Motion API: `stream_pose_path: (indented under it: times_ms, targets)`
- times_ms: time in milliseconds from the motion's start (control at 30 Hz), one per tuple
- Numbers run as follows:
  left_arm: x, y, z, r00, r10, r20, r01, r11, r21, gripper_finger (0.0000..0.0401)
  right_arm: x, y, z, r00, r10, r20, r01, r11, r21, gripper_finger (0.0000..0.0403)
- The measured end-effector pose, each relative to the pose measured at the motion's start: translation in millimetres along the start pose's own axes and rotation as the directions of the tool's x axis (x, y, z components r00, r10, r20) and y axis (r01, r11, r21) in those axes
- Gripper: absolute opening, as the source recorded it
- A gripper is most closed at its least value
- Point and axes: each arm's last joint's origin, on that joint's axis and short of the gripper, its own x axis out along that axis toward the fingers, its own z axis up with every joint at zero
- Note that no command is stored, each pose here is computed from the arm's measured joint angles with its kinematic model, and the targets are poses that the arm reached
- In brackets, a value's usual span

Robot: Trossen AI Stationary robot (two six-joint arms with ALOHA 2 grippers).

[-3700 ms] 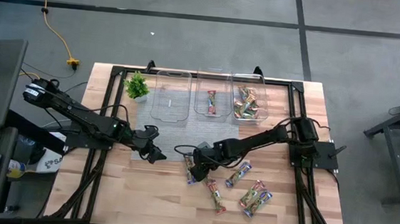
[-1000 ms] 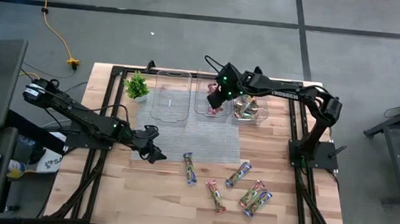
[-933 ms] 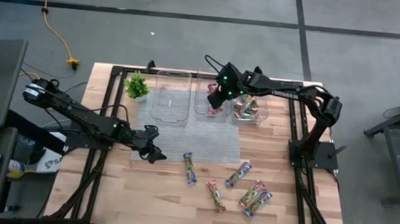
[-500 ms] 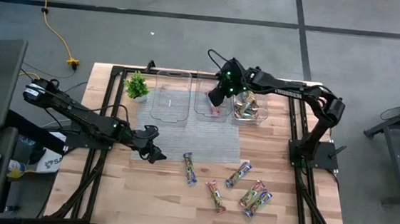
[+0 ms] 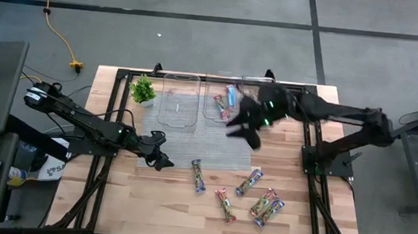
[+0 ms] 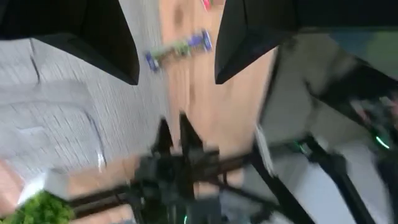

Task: Pick and place Granola Bars by type
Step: Put the red granola bar into the middle transparent bin

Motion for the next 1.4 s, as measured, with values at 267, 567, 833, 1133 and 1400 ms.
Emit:
stream_pose_path:
  times_ms: [267, 567, 833, 1133, 1400]
  targets:
    - [0.0, 0.0, 0.0, 1.0, 0.0, 0.001, 0.0, 1.0, 0.002, 0.0271, -0.8, 62.1, -60.3, 0.913, -0.236, -0.332, 0.191, 0.968, -0.164, 0.0195]
    - [0.0, 0.0, 0.0, 1.0, 0.0, 0.0, 0.0, 1.0, 0.003, 0.0271, 21.2, 98.4, -113.7, 0.729, -0.34, -0.594, 0.175, 0.931, -0.319, 0.0195]
    - [0.0, 0.0, 0.0, 1.0, 0.0, 0.0, 0.0, 1.0, 0.008, 0.0271, 49.7, 119.6, -151.8, 0.588, -0.357, -0.726, 0.045, 0.911, -0.411, 0.0194]
    - [0.0, 0.0, 0.1, 1.0, 0.0, 0.001, 0.0, 1.0, 0.025, 0.0271, 79.3, 144.2, -189.6, 0.535, -0.338, -0.774, -0.057, 0.9, -0.433, 0.0195]
    - [0.0, -0.1, 0.0, 1.0, 0.0, 0.001, 0.0, 1.0, 0.025, 0.0271, 97.9, 141.5, -225.4, 0.546, -0.343, -0.764, 0.051, 0.924, -0.379, 0.0195]
